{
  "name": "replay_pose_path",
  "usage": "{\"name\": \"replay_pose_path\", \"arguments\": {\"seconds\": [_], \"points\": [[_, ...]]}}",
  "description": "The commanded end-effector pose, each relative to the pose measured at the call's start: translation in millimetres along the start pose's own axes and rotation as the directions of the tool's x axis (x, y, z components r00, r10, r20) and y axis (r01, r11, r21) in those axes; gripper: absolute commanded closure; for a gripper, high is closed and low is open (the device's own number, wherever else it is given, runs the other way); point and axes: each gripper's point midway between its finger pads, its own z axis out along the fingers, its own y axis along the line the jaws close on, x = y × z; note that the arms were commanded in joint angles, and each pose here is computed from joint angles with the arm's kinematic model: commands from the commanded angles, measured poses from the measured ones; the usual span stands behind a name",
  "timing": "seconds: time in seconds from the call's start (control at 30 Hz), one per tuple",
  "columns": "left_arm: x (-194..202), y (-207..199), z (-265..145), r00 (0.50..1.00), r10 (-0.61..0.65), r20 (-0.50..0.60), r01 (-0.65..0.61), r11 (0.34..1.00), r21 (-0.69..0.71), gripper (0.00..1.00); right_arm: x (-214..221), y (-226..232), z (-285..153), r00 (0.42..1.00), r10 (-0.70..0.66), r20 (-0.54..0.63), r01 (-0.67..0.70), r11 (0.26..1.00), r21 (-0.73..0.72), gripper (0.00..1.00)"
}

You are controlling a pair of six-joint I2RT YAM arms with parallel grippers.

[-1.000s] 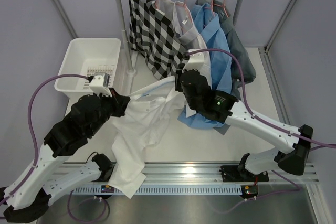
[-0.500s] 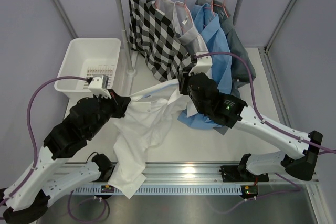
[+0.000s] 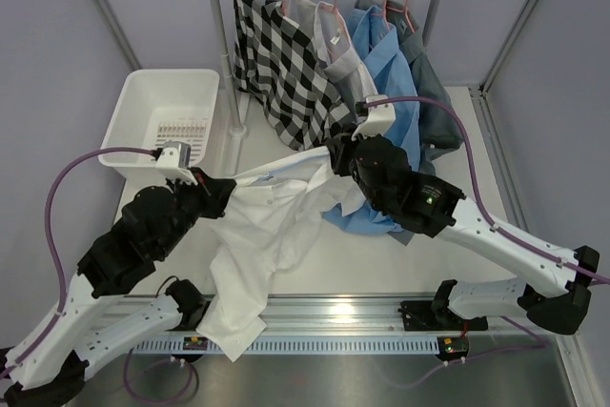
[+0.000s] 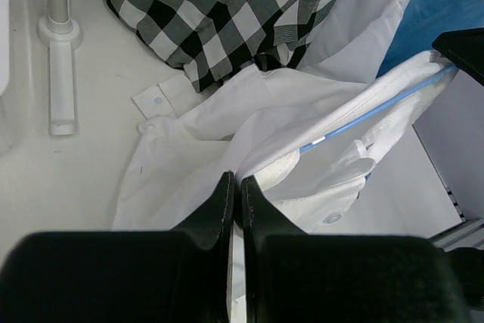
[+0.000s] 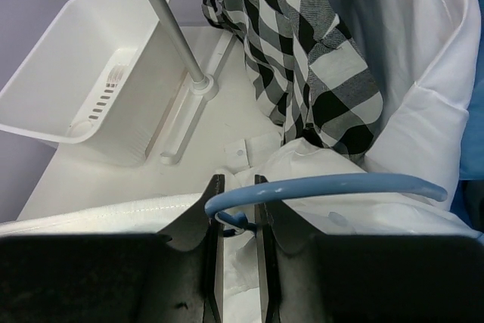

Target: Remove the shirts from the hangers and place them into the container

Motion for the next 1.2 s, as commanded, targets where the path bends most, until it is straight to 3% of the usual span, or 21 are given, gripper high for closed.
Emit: {"name": "replay_pose_path", "arguments": {"seconds": [0.0, 0.2, 0.37, 0.57, 0.87, 1.17], "points": [[8, 77, -16, 0.992, 0.124, -0.007, -0.119, 0.932, -0.342, 1.00, -82, -79, -36, 0.973, 0.021, 0.231, -0.090, 0.952, 0.293, 1.00], [9, 81, -20, 0.994, 0.105, 0.017, -0.092, 0.933, -0.348, 1.00, -96, -85, -46, 0.961, 0.016, 0.275, -0.100, 0.951, 0.293, 1.00], [-11, 57, -13, 0.997, 0.081, 0.015, -0.073, 0.952, -0.296, 0.90, -69, -63, -15, 0.977, -0.002, 0.214, -0.053, 0.966, 0.252, 1.00], [-32, 33, 10, 0.994, 0.104, -0.021, -0.106, 0.951, -0.290, 0.90, -44, -40, 15, 0.988, -0.003, 0.156, -0.031, 0.977, 0.212, 1.00], [-4, 65, 11, 0.995, 0.098, -0.034, -0.104, 0.910, -0.400, 0.97, -91, -82, -7, 0.968, -0.039, 0.250, -0.054, 0.932, 0.358, 1.00], [15, 84, 2, 0.997, 0.078, -0.017, -0.078, 0.896, -0.436, 0.96, -107, -95, -28, 0.949, 0.039, 0.313, -0.136, 0.946, 0.294, 1.00]]}}
